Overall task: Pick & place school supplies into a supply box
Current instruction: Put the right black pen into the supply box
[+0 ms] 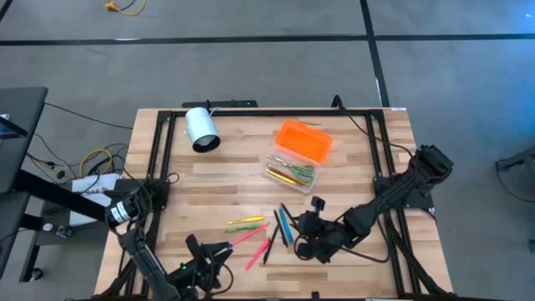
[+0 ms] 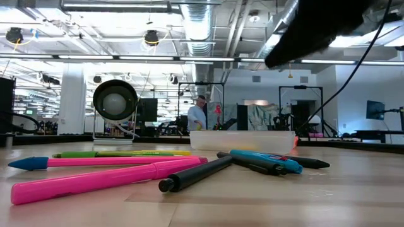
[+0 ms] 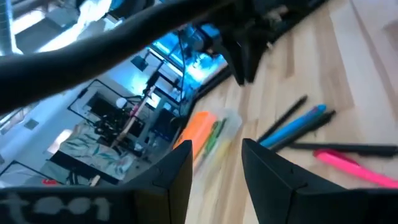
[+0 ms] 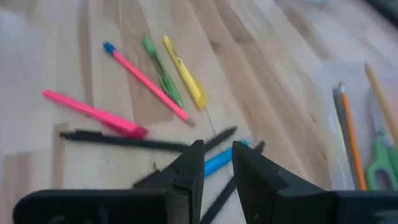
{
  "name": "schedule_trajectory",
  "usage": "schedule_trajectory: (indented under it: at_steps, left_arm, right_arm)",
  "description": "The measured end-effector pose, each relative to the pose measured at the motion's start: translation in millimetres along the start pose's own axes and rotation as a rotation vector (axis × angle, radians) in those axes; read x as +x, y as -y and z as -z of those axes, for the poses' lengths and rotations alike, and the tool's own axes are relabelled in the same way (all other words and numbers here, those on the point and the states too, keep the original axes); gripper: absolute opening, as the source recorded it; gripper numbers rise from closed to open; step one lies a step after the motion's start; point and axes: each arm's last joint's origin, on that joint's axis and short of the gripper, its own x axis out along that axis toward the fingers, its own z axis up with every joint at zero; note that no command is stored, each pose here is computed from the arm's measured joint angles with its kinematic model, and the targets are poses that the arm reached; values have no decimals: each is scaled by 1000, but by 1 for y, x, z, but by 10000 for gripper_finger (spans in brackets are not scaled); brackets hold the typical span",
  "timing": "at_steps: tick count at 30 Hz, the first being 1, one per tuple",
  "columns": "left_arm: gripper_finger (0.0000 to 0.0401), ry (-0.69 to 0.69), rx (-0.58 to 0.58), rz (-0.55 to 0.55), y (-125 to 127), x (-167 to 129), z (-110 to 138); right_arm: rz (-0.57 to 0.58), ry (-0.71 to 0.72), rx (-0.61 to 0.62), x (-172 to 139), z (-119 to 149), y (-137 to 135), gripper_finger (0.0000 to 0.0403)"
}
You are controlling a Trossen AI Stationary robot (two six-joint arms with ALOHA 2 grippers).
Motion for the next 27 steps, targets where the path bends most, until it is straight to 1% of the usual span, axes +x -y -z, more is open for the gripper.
schedule_trajectory:
  at_steps: [6,10,12,14,17,18,19,23,25,27]
  left_arm:
    - [132,96,-98,-20,4,0,13]
    - [132,86,-158,-34,6,8,15]
    - [132,70,-155,-50,7,16,12]
    - [132,57,-105,-63,4,22,6]
    - [132,37,22,-80,-4,27,-9]
    - [132,30,42,-85,-7,30,-16]
    - [132,19,86,-91,-10,33,-22]
    - [132,-25,355,-109,-23,44,-47]
    - [132,-56,445,-110,-31,51,-60]
    - [132,-88,496,-103,-39,58,-71]
  right_arm:
    - [-15,4,34,10,17,5,77]
    - [-16,8,37,12,22,6,77]
    - [-17,16,25,12,21,6,77]
    - [-20,21,7,12,21,5,77]
    - [-25,31,-12,12,20,5,77]
    - [-26,32,-16,12,20,5,77]
    - [-25,31,-19,12,20,5,77]
    - [-29,31,-29,11,21,4,77]
    - [-29,27,-46,10,22,3,77]
    - [-33,28,-62,9,23,2,77]
